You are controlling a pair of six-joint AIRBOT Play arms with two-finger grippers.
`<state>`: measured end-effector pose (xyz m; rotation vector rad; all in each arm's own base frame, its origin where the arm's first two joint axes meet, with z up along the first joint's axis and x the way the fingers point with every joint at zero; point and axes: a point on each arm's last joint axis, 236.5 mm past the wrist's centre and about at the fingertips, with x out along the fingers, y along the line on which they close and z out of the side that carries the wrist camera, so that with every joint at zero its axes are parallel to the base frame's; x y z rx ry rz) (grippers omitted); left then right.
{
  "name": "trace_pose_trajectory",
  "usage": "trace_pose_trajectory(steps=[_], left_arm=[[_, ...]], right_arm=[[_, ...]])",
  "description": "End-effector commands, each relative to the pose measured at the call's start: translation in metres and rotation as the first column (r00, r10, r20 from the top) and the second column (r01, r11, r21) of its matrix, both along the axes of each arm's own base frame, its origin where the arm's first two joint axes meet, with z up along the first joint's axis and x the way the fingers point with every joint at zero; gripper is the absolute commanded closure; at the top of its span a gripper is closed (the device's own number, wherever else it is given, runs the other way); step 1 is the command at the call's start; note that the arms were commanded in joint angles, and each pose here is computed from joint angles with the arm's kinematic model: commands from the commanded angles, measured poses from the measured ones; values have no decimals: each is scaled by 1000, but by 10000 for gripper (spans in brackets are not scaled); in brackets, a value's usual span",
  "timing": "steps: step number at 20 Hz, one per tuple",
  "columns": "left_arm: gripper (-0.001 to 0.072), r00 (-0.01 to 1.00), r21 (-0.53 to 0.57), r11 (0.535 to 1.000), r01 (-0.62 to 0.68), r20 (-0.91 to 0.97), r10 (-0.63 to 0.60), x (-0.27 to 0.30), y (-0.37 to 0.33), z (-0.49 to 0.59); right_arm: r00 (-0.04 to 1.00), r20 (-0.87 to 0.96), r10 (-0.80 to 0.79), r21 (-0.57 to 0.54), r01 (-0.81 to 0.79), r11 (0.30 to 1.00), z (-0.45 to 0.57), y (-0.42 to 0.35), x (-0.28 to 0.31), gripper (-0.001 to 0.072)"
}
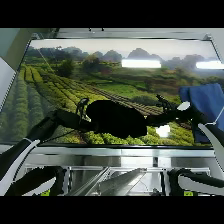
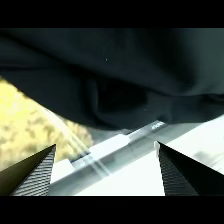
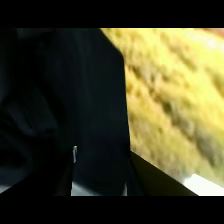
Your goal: Fold the shirts.
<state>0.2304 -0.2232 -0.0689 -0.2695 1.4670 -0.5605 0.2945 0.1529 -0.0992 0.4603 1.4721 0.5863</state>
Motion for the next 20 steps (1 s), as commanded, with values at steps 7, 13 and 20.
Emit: trace_pose_trajectory(steps=[7, 13, 20], left_arm=[[312, 995, 41, 995, 94, -37, -93, 15, -38, -42], [671, 994, 57, 995, 87, -70, -83, 19, -22, -42], [683, 984, -65, 998, -13, 179, 25, 51, 4, 69]], right_arm=[[999, 27, 32, 75, -34, 997, -9, 21, 13, 370], [999, 41, 28, 69, -31, 997, -10, 20, 17, 693], [975, 219, 36, 154, -71, 986, 73, 28, 49, 694]])
